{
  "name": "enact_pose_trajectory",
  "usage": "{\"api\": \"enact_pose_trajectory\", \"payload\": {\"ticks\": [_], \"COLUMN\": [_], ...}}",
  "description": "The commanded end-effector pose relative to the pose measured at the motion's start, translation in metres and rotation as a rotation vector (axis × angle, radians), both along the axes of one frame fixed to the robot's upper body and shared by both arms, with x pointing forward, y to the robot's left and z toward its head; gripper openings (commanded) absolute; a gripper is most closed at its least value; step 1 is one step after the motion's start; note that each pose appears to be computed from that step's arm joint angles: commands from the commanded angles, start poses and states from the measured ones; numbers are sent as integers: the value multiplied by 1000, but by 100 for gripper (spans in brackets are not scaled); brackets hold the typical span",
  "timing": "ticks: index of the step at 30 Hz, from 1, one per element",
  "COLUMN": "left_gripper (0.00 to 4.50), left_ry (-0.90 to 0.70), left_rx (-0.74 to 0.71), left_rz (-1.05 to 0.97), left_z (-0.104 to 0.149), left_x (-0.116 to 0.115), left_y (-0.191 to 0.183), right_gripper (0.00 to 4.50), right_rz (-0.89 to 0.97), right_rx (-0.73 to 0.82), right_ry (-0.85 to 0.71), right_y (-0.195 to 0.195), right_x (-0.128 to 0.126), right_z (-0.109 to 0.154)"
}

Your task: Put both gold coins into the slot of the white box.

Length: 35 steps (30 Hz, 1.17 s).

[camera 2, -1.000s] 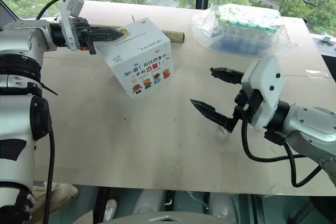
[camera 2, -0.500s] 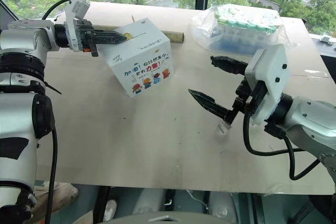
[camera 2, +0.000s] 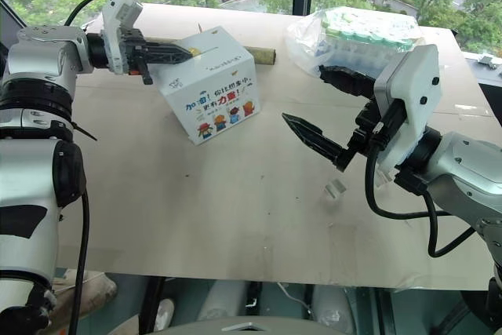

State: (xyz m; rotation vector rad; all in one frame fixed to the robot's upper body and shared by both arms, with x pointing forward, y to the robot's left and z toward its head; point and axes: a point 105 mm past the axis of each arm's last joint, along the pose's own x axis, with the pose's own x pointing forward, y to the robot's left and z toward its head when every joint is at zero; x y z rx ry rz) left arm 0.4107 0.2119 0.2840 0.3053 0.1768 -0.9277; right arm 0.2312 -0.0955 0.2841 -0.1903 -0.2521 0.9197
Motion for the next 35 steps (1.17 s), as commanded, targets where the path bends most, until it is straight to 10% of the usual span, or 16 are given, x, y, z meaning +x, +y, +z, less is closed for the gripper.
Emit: {"api": "enact_pose_trajectory", "payload": {"ticks": [1,7,16,24,35], "left_gripper": [75,344,344,344,344], "left_ry": [-59,-116,-59,21,169], "left_rx": [-21,-125,-328,-340,-251], "left_rz": [-20,-59,-501,-407,-192], "left_z": [18,36,49,-37,-125], "left_x": [-4,-10,-86,-129,-156], "left_y": [-1,-4,-82,-123,-85], "right_gripper": [448,448,448,448,448], "right_rz": [18,26,-149,-250,-441], "right_rx": [42,54,-33,-95,-203], "right_ry": [-39,-44,71,205,329], "right_y": [1,1,-28,-68,-131], "right_x": [-4,-6,-1,-25,-61], "right_z": [13,16,-30,-77,-114]}}
